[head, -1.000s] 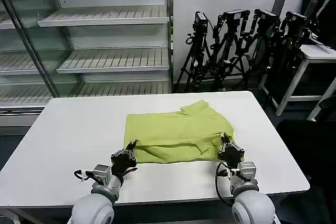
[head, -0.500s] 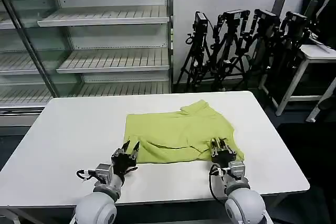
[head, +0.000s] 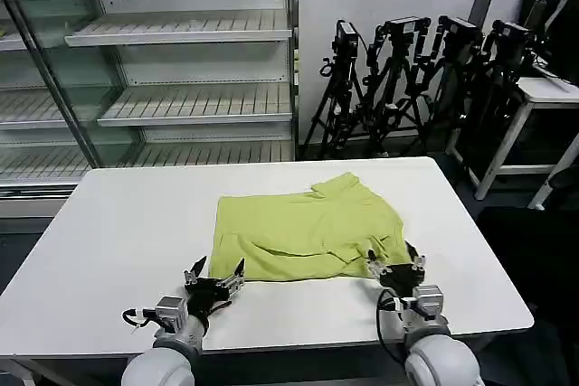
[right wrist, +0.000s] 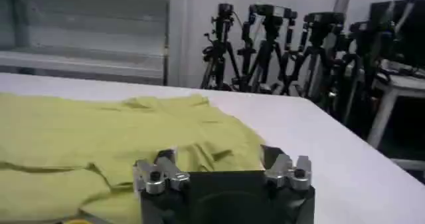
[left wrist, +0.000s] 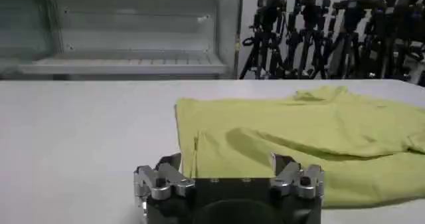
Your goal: Fold and organize the clothes.
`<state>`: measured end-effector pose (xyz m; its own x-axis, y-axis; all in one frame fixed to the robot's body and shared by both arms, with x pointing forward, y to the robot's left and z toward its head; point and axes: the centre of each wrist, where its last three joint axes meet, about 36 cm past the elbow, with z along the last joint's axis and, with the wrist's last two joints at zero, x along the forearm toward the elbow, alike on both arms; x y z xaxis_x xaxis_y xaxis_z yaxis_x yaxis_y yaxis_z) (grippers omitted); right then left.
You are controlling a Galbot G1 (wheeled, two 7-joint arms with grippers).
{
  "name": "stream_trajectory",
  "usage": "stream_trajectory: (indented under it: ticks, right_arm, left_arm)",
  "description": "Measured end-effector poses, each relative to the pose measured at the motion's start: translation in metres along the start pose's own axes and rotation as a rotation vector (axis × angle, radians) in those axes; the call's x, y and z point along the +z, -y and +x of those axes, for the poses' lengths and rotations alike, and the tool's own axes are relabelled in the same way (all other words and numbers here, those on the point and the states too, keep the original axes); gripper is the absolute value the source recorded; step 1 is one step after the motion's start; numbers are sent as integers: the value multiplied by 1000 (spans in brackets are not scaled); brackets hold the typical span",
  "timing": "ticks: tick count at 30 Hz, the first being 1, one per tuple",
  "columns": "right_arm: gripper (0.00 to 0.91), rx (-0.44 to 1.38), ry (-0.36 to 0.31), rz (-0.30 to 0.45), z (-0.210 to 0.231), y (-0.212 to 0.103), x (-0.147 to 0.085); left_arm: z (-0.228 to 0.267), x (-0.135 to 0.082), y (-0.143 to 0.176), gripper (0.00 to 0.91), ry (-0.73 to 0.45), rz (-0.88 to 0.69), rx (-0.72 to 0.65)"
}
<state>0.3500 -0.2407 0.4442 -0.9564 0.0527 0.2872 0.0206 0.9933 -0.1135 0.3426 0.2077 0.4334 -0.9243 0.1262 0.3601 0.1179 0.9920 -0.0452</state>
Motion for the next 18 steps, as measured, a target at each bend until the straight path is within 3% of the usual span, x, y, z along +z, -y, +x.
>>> stream_trajectory:
  ticks: [5, 6, 8, 9, 11, 12, 13, 14, 18]
  right_arm:
    - [907, 27, -29, -22, 2, 8, 2]
    - [907, 29, -36, -26, 2, 9, 2]
    - [907, 30, -50, -34, 2, 10, 3]
    - [907, 30, -59, -39, 2, 10, 4]
    - [675, 29, -72, -49, 2, 10, 6]
    - [322, 27, -77, -56, 2, 10, 6]
    - [60, 25, -83, -62, 3, 10, 7]
    - [0, 24, -88, -66, 3, 10, 8]
    - [0, 18, -106, -80, 5, 10, 11]
  left_arm:
    - [-4, 2, -3, 907, -40, 0, -2]
    - [-5, 2, -3, 705, -46, -1, -3]
    - [-6, 3, -4, 50, -52, -2, -4]
    - [-7, 3, -4, 30, -55, -3, -4]
    - [-7, 4, -5, 30, -61, -3, -5]
    - [-7, 4, -6, 30, -64, -5, -5]
    - [-7, 5, -6, 30, -67, -5, -6]
    - [-7, 5, -6, 30, -71, -7, -6]
    - [-7, 8, -7, 30, -83, -5, -8]
